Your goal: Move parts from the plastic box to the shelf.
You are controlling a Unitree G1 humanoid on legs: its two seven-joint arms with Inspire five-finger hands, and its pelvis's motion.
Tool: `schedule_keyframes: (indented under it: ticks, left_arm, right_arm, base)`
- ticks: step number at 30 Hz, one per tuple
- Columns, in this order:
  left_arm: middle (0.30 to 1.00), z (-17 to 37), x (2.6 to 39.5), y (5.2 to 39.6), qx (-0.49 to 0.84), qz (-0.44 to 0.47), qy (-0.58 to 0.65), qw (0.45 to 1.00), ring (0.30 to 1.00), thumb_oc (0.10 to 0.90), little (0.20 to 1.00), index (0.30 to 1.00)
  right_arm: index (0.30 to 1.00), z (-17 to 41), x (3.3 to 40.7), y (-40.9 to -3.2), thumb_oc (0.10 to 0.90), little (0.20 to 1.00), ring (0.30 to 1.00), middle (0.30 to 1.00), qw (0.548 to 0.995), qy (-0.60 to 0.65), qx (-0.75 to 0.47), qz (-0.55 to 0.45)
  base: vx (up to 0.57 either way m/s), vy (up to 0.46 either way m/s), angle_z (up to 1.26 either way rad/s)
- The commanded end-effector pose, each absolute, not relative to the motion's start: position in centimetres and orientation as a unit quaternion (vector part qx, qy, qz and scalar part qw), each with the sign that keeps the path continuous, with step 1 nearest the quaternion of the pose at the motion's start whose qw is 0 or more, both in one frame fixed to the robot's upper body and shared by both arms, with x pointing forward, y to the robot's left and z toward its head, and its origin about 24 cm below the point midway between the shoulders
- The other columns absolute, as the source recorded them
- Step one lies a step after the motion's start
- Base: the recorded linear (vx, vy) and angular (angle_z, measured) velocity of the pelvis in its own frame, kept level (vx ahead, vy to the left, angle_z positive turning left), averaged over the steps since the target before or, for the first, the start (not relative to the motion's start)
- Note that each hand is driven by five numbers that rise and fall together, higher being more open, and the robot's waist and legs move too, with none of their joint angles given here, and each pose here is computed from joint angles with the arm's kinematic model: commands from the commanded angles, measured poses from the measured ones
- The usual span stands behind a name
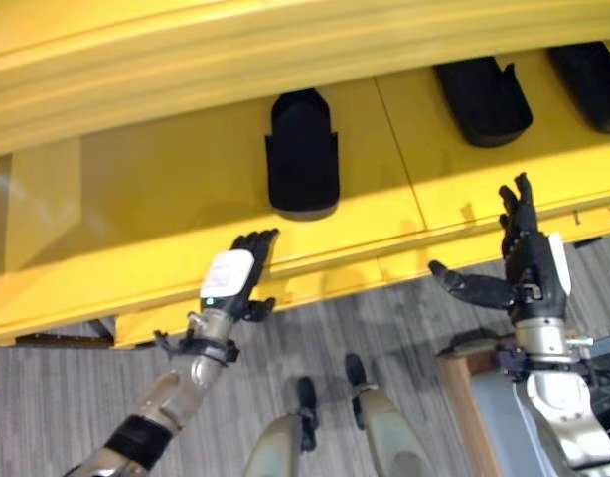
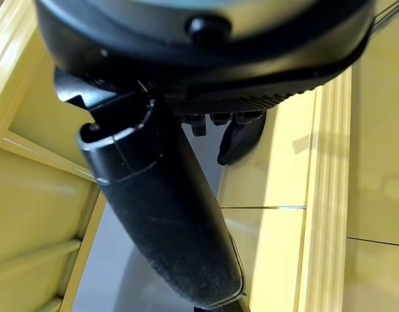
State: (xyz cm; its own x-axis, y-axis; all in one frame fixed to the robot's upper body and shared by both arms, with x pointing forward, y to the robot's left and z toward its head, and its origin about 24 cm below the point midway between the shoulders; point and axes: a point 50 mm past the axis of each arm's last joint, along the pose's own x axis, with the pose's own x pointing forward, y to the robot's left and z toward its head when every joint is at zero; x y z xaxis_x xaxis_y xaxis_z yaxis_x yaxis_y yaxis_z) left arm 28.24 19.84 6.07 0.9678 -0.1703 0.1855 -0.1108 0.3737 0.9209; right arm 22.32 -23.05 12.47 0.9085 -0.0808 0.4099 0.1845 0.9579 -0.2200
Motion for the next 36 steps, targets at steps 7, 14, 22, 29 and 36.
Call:
schedule_keyframes:
  ticks: [7,14,22,29,36]
  left_arm:
    - [1.0,7.0,30.0,17.2,0.543,-0.024,-0.169,0.823,1.0,0.9,1.0,1.0]
    - [1.0,6.8,30.2,16.2,0.547,-0.044,-0.175,0.818,1.0,0.9,1.0,1.0]
    - [1.0,6.5,30.2,15.2,0.546,-0.066,-0.181,0.815,1.0,0.9,1.0,1.0]
    - [1.0,6.8,30.4,14.6,0.541,-0.072,-0.19,0.816,1.0,0.9,1.0,1.0]
    - [1.0,7.0,30.6,14.3,0.534,-0.067,-0.193,0.82,1.0,0.9,1.0,1.0]
  right_arm:
    - [1.0,16.1,21.4,-22.5,0.9,1.0,1.0,1.0,0.939,-0.323,-0.094,-0.068]
    - [1.0,16.1,21.3,-22.6,0.9,1.0,1.0,1.0,0.938,-0.326,-0.094,-0.073]
    - [1.0,16.1,21.2,-22.5,0.9,1.0,1.0,1.0,0.939,-0.325,-0.094,-0.069]
    - [1.0,16.1,21.2,-22.6,0.9,1.0,1.0,1.0,0.938,-0.325,-0.094,-0.073]
    - [1.0,16.1,21.1,-22.7,0.9,1.0,1.0,1.0,0.938,-0.325,-0.093,-0.074]
  base:
    - [0.0,0.0,0.0]
    - [0.0,0.0,0.0]
    - [0.0,0.0,0.0]
    - [0.0,-0.002,-0.02]
    - [0.0,-0.004,-0.03]
